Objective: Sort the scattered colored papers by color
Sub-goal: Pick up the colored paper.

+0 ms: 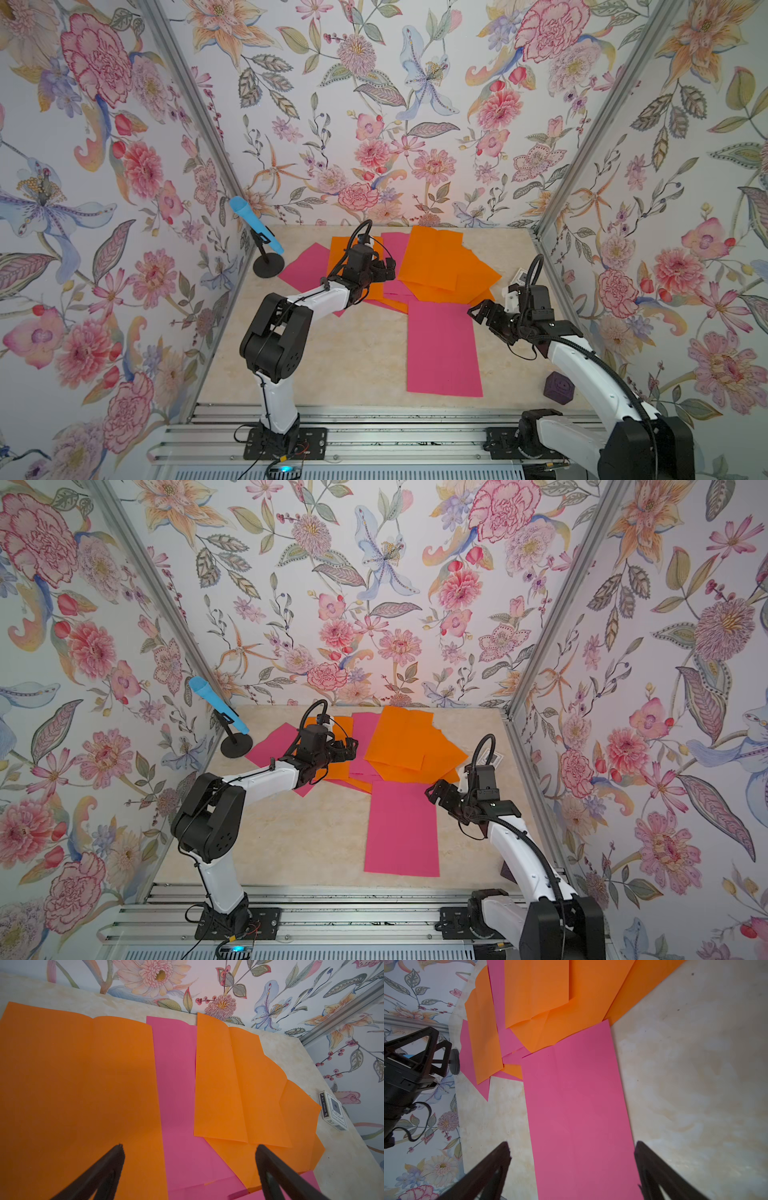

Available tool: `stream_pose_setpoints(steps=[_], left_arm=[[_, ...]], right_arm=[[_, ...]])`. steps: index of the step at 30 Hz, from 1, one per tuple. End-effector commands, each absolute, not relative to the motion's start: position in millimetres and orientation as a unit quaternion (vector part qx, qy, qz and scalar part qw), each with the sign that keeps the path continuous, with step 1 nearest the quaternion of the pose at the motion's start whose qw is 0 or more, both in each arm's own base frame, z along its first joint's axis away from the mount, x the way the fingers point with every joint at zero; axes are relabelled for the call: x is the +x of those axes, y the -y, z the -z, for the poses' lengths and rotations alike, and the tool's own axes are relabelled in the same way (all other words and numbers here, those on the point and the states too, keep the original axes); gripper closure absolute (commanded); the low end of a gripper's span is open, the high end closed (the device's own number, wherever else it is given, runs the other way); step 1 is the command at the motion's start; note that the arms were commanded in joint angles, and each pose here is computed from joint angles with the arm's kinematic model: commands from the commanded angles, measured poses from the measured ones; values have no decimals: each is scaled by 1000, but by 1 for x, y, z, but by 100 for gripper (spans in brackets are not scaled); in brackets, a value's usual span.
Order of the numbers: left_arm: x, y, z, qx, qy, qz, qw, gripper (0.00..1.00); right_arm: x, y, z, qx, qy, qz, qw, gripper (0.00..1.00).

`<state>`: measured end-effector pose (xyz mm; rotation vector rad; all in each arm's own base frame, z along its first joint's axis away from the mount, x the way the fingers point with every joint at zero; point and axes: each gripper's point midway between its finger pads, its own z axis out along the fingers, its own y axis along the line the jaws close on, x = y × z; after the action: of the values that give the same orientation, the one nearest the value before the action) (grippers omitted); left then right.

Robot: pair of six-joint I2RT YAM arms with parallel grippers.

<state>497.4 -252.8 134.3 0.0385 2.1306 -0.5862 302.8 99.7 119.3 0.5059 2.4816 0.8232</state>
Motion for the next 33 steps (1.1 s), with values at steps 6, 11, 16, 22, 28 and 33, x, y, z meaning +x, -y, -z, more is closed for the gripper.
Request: stream_pose_setpoints(steps=[6, 11, 16, 22, 28, 33], left_arm=[[554, 294, -152, 63, -817, 353, 451, 0], [569, 306, -145, 69, -810, 367, 452, 0], [579, 314, -133, 53, -812, 383, 437, 0], [580, 322, -121, 37, -805, 409, 428, 0], [581, 329, -112, 33, -807, 411, 423, 0], [580, 334, -100, 31, -813, 409, 413, 0]], right_arm=[[397, -114, -125, 203, -852, -407, 258, 18], [431, -119, -116, 214, -845, -424, 244, 24], [457, -123, -97, 220, -845, -429, 230, 32], [474, -124, -77, 227, -843, -433, 225, 35], [492, -131, -70, 216, -836, -452, 222, 36], [506, -137, -71, 212, -831, -464, 223, 36]])
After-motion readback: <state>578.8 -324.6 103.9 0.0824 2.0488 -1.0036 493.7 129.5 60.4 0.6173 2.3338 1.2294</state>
